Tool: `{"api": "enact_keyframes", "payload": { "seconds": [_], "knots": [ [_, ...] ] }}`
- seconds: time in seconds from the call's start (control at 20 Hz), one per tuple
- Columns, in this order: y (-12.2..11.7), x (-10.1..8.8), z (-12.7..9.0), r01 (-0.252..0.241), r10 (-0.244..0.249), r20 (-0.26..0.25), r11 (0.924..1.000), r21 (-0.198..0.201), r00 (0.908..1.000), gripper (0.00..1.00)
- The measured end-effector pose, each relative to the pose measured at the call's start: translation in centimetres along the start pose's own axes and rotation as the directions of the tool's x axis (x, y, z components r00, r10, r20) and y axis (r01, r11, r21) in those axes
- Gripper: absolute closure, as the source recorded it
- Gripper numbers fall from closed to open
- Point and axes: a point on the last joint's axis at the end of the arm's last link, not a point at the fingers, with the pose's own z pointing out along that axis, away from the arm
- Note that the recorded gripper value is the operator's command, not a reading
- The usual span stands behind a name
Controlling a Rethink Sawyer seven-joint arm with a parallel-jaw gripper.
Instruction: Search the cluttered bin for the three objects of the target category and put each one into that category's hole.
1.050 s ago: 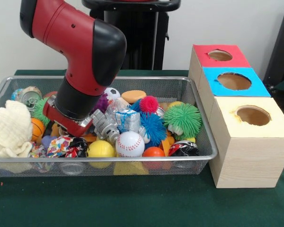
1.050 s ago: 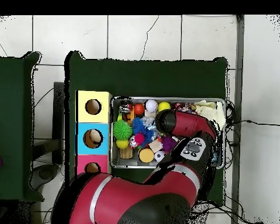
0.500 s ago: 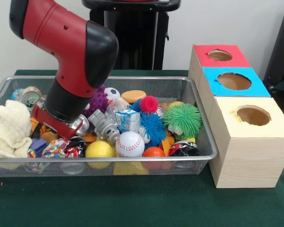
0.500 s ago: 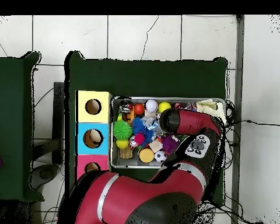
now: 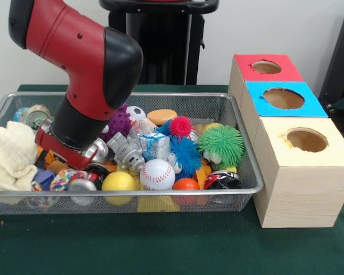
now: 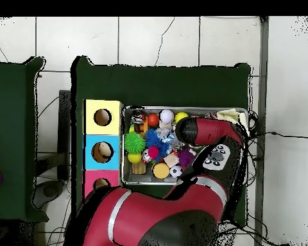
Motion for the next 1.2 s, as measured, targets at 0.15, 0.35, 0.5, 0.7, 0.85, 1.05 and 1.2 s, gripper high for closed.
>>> {"api": "enact_keyframes", "payload": {
  "seconds": [0.15, 0.35, 0.5, 0.7, 0.85, 1.05, 1.2],
  "knots": [
    [0.6, -1.0, 0.1, 0.006, -0.006, 0.017, 1.0, -0.005, 0.9998, 0.0],
    [0.8, -1.3, 0.0, 0.009, -0.009, -0.012, 1.0, 0.001, 0.9999, 0.0],
    [1.1, -1.9, -0.2, 0.014, -0.013, -0.067, 0.9998, 0.01, 0.9977, 0.0],
    [1.6, -2.7, -0.7, 0.022, -0.019, -0.14, 0.9995, 0.023, 0.99, 0.0],
    [2.0, -3.5, -1.2, 0.027, -0.021, -0.178, 0.9992, 0.03, 0.9839, 0.0],
    [2.2, -4.8, -2.3, 0.029, -0.02, -0.213, 0.9988, 0.039, 0.9768, 0.0],
    [2.2, -5.1, -2.7, 0.028, -0.018, -0.229, 0.9988, 0.041, 0.9733, 0.0]
  ]
}}
